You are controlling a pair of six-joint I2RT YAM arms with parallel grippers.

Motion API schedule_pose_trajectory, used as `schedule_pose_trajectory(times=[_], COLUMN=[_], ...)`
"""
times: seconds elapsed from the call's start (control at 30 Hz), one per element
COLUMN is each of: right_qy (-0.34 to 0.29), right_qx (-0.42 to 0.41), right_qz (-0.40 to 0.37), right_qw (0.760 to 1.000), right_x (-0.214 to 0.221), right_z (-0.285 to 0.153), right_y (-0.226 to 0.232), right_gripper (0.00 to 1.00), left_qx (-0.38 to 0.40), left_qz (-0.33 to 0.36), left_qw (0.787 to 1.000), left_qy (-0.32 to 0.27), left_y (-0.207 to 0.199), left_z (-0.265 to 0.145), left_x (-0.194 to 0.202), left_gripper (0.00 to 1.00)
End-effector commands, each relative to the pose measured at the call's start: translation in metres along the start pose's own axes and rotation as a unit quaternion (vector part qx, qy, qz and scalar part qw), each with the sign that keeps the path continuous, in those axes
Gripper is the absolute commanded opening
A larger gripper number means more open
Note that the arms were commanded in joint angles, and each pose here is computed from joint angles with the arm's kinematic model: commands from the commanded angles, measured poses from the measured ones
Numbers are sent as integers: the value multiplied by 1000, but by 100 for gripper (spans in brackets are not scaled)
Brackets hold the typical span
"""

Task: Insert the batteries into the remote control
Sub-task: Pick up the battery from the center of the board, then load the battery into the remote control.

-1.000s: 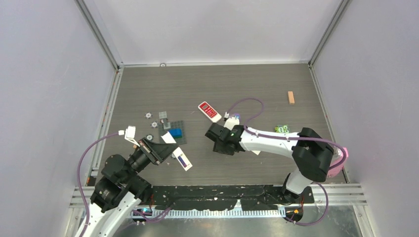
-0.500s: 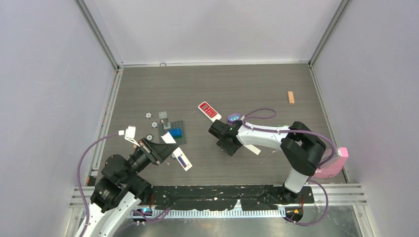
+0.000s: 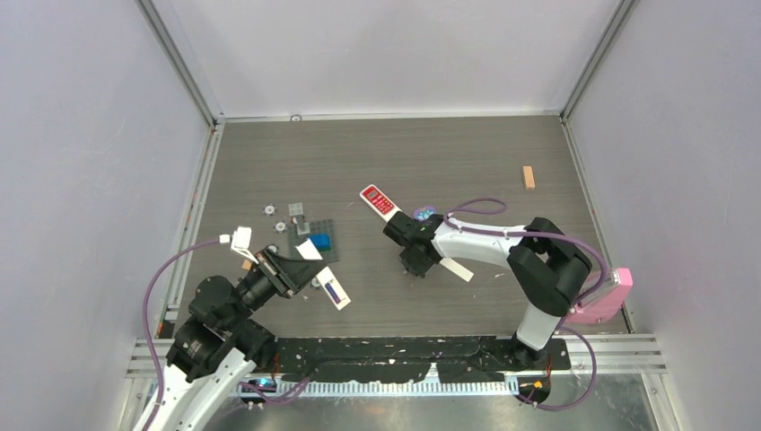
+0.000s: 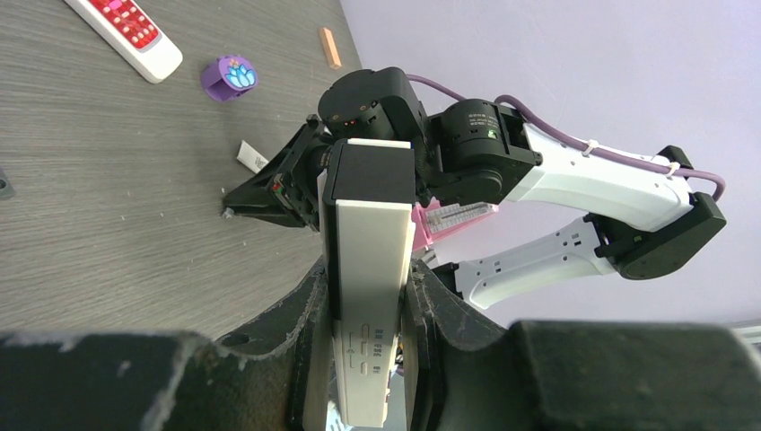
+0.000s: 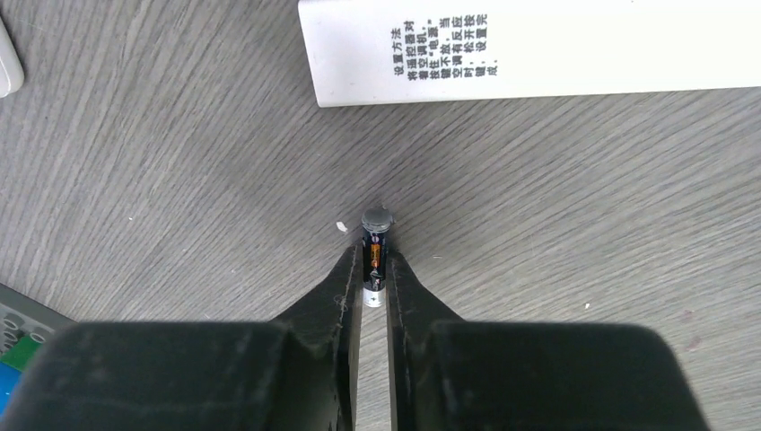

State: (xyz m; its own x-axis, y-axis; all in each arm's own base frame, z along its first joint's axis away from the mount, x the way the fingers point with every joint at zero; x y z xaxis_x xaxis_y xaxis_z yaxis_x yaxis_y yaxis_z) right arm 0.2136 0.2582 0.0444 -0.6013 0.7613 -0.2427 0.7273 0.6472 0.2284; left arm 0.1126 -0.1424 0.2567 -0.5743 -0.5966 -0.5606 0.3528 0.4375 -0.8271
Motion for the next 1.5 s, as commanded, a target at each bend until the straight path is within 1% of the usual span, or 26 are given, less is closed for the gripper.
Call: schedule_pose_trajectory(times=[0.0,0.03,0.17,0.2,0.3,0.33,0.37,0.4,0.43,0.47,0.5,0.53,0.57,0.6,0.63,0.67,0.77,0.83,0.93,1.0,1.07,1.1,1.2,1.3,1.4,1.47], right_qy=[-15,-18,-40,-42,-49,-50,-38,-41,-32,-32,-22,-19,-3,15,13,33,41,46,57,59,58,63,63,66,75,77], right_qx=[30,31,23,17,-38,-94,-111,-165,-182,-213,-232,-254,-278,-308,-326,-357,-403,-422,-439,-443,-440,-424,-412,-385,-382,-381], right_qz=[-31,-37,-82,-104,-157,-187,-211,-241,-280,-292,-326,-340,-375,-389,-413,-428,-475,-496,-524,-538,-544,-554,-574,-593,-607,-610], right_qw=[999,999,996,994,986,977,970,956,942,932,916,905,884,868,850,830,782,757,727,715,712,714,705,705,692,690], right_x=[-2,-4,-13,-14,-20,-21,-18,-18,-16,-16,-13,-13,-6,-1,0,7,19,27,43,51,54,57,64,69,77,80], right_z=[12,12,7,5,-8,-20,-21,-36,-41,-53,-61,-74,-84,-100,-110,-128,-171,-197,-227,-240,-251,-246,-252,-244,-244,-243], right_y=[-12,-12,-13,-13,-7,8,5,19,18,24,26,28,29,30,32,30,26,21,13,10,11,7,5,1,-1,0], right_gripper=[10,7,5,5,5,5,5,5,5,5,5,5,5,5,5,5,5,5,5,5,5,5,5,5,5,5], left_qx=[29,28,29,31,33,35,36,42,48,54,61,68,76,84,93,100,102,107,109,105,103,102,96,91,89,90], left_qz=[13,12,8,7,2,-1,-5,-9,-13,-20,-31,-40,-51,-60,-67,-75,-95,-107,-117,-121,-127,-129,-133,-136,-140,-140], left_qw=[999,999,1000,999,999,999,999,999,998,998,997,996,994,993,992,990,988,987,985,985,985,985,985,985,985,985], left_qy=[-18,-17,-6,-4,6,9,15,20,26,33,40,46,52,56,60,62,66,62,59,60,59,58,56,55,53,52], left_y=[-16,-15,-12,-12,-9,-8,-6,-6,-5,-4,-3,-2,-2,-1,0,1,8,11,13,16,17,18,21,23,25,24], left_z=[1,2,6,7,12,13,16,18,21,24,28,31,34,37,39,42,48,50,51,51,51,51,51,51,51,51], left_x=[-11,-10,-6,-5,-1,1,4,6,9,12,15,19,21,24,26,28,34,35,36,37,38,38,39,39,40,39], left_gripper=[2,2,2,2,2,2,2,2,2,2,2,2,2,2,2,2,2,2,2,2,2,2,2,2,2,2])
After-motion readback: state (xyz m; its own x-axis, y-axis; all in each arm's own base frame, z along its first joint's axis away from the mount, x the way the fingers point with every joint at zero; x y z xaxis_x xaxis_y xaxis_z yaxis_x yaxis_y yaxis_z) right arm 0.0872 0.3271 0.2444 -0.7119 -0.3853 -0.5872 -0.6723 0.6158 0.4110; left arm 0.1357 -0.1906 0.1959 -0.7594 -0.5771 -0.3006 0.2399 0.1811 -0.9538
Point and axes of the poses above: each gripper's point midway between its finger pads, its own z axis out along the fingers, its own y axis along the line the jaws close on, x = y × z, the point moved 3 cm from there along -z, back along the fingers, and after that the axes turned 3 degrees about z, right-handed, at the moved point
